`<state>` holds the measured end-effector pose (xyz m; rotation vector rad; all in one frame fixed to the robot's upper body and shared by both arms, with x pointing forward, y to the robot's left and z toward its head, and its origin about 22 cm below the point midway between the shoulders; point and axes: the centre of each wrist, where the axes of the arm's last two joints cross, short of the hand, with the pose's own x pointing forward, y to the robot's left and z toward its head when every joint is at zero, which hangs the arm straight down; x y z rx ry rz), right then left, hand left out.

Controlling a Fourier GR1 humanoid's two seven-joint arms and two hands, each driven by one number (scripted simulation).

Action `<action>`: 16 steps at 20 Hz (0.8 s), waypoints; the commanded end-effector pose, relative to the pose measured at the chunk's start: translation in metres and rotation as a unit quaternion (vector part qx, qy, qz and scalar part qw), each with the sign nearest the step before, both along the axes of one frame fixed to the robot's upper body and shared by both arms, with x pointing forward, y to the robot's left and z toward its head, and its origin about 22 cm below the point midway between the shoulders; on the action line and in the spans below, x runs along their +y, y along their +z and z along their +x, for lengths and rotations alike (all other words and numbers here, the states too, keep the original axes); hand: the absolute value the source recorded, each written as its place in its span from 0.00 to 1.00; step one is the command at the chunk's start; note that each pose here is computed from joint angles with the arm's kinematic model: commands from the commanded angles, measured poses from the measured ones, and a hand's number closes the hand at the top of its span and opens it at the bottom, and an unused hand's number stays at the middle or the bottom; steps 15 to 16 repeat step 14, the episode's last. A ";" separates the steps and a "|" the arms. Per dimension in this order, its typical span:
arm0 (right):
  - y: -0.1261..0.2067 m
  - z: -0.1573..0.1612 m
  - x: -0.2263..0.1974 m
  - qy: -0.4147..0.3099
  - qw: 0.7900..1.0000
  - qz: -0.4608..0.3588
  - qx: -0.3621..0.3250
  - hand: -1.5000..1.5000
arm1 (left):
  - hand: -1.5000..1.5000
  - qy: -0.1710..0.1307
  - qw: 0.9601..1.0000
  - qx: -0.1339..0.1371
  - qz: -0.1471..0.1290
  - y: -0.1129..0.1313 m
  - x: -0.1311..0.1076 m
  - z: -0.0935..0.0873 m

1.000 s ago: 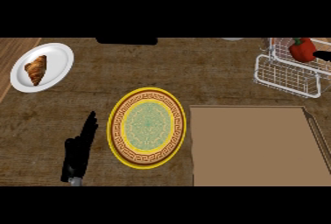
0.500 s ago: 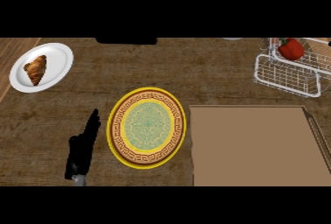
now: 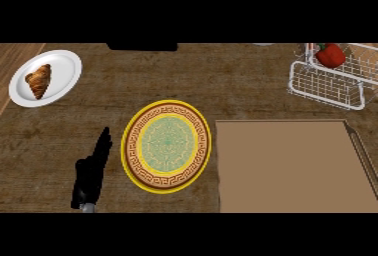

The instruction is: Pick the bell pepper from the tray and place it in the tiered basket

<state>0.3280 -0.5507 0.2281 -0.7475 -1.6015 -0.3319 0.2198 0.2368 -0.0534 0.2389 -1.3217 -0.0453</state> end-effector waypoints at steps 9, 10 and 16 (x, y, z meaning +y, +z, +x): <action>0.017 -0.145 -0.092 -0.018 1.000 0.015 0.006 0.00 | 0.50 0.010 1.000 0.005 -0.008 -0.005 0.009 -0.014; 0.014 -0.149 -0.093 -0.017 1.000 0.018 0.008 0.00 | 0.50 0.016 1.000 -0.003 -0.011 -0.008 0.006 -0.014; 0.013 -0.173 -0.102 0.014 1.000 0.017 0.016 0.00 | 0.50 0.025 1.000 0.004 -0.005 -0.003 0.019 -0.010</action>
